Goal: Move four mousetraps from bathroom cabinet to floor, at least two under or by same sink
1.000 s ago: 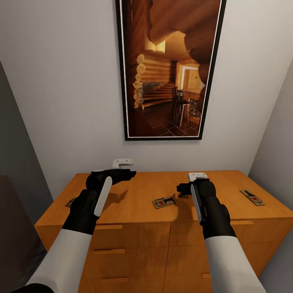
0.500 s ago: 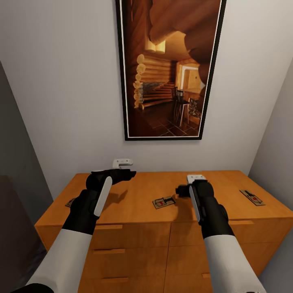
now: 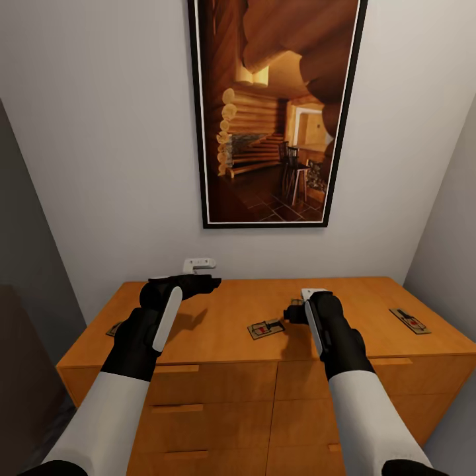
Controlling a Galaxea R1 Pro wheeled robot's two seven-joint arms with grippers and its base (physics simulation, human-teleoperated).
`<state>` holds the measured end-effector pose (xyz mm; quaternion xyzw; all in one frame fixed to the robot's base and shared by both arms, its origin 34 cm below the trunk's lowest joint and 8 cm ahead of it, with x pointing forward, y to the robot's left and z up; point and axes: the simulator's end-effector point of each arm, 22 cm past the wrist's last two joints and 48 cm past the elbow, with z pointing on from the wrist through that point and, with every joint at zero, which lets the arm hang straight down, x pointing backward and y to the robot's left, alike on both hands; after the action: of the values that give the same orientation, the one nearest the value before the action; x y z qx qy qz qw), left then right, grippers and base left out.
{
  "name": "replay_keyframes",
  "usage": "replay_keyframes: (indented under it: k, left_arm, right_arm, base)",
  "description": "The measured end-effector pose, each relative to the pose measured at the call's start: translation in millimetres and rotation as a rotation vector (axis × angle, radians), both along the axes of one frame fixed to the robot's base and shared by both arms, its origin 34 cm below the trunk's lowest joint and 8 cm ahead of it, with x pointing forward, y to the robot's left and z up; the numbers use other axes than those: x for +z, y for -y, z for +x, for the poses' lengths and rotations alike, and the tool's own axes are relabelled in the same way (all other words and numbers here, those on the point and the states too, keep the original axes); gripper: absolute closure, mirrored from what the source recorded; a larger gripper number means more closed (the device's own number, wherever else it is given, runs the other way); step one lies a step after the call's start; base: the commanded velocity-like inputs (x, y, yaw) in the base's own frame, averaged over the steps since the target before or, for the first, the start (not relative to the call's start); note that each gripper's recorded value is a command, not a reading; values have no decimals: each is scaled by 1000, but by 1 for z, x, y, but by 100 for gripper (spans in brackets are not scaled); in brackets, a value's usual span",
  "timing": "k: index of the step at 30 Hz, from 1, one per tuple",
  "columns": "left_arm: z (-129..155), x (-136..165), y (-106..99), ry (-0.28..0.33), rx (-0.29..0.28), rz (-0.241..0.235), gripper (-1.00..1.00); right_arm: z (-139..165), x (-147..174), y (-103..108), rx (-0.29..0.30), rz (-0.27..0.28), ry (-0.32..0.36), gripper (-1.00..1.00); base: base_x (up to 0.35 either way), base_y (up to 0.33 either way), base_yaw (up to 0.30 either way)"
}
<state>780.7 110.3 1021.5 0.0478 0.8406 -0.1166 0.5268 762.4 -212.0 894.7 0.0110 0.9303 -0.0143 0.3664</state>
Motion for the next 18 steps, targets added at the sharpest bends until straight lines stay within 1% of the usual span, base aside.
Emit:
replay_keyframes:
  k: [18]
  left_arm:
    - [0,0,0,0,-1,-1,-100]
  right_arm:
    - [1,0,1,-4,3,-2,-100]
  base:
    - [0,0,0]
